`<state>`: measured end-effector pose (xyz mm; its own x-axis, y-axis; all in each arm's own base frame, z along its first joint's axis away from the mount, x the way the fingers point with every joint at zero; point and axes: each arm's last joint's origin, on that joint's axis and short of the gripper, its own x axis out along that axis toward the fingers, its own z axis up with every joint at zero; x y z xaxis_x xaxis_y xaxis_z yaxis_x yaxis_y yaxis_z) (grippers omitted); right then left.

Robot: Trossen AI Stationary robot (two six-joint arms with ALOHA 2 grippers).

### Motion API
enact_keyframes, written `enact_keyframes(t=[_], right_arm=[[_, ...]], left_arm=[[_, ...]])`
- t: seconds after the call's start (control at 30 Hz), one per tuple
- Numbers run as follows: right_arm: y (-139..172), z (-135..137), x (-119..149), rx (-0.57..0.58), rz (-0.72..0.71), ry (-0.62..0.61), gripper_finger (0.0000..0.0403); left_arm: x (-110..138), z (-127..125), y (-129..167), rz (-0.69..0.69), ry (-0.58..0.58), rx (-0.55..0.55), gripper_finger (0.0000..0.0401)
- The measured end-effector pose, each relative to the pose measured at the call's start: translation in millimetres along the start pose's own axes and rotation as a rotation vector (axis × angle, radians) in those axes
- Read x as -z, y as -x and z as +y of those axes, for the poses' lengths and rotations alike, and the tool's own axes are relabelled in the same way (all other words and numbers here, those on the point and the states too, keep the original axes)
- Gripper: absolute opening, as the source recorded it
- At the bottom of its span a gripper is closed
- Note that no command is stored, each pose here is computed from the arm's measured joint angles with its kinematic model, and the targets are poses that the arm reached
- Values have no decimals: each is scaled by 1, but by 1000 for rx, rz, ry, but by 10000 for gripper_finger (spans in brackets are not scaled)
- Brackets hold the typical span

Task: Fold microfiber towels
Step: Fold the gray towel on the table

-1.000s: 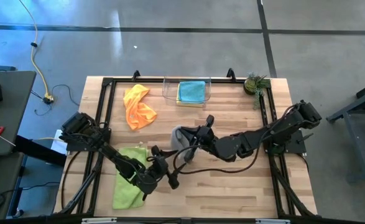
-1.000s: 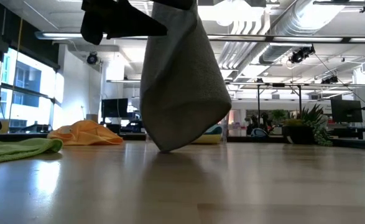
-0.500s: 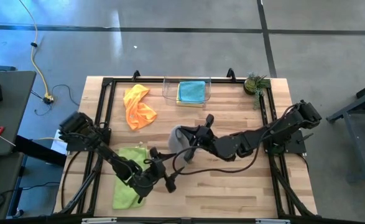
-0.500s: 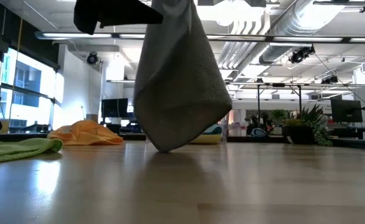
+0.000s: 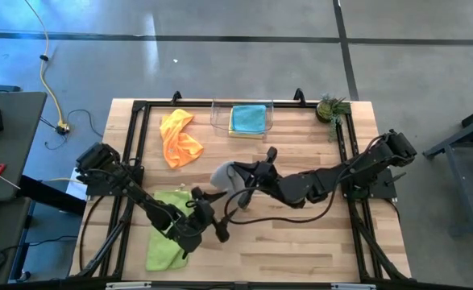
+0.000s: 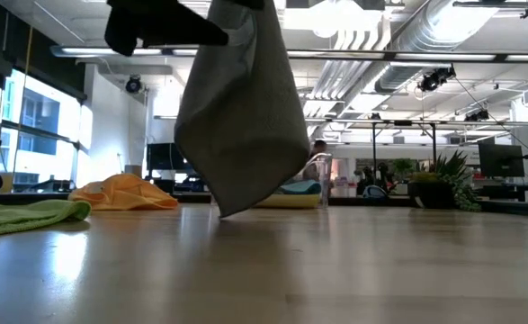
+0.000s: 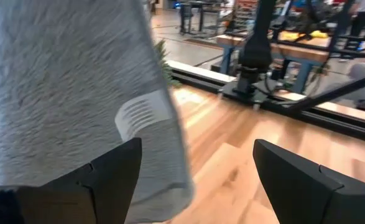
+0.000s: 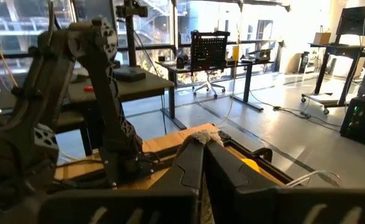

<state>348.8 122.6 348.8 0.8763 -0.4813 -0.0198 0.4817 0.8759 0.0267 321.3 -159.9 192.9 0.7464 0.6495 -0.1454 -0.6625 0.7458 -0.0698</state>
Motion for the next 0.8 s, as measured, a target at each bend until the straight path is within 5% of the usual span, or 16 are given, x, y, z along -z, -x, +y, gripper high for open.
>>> enact_keyframes(t=[0.47, 0.8], right_arm=[[1, 1, -8, -17, -60, -42, 0], [1, 1, -9, -27, -65, -48, 0]], left_arm=[[1, 9, -18, 32, 15, -33, 290], [1, 11, -23, 38, 24, -37, 186]])
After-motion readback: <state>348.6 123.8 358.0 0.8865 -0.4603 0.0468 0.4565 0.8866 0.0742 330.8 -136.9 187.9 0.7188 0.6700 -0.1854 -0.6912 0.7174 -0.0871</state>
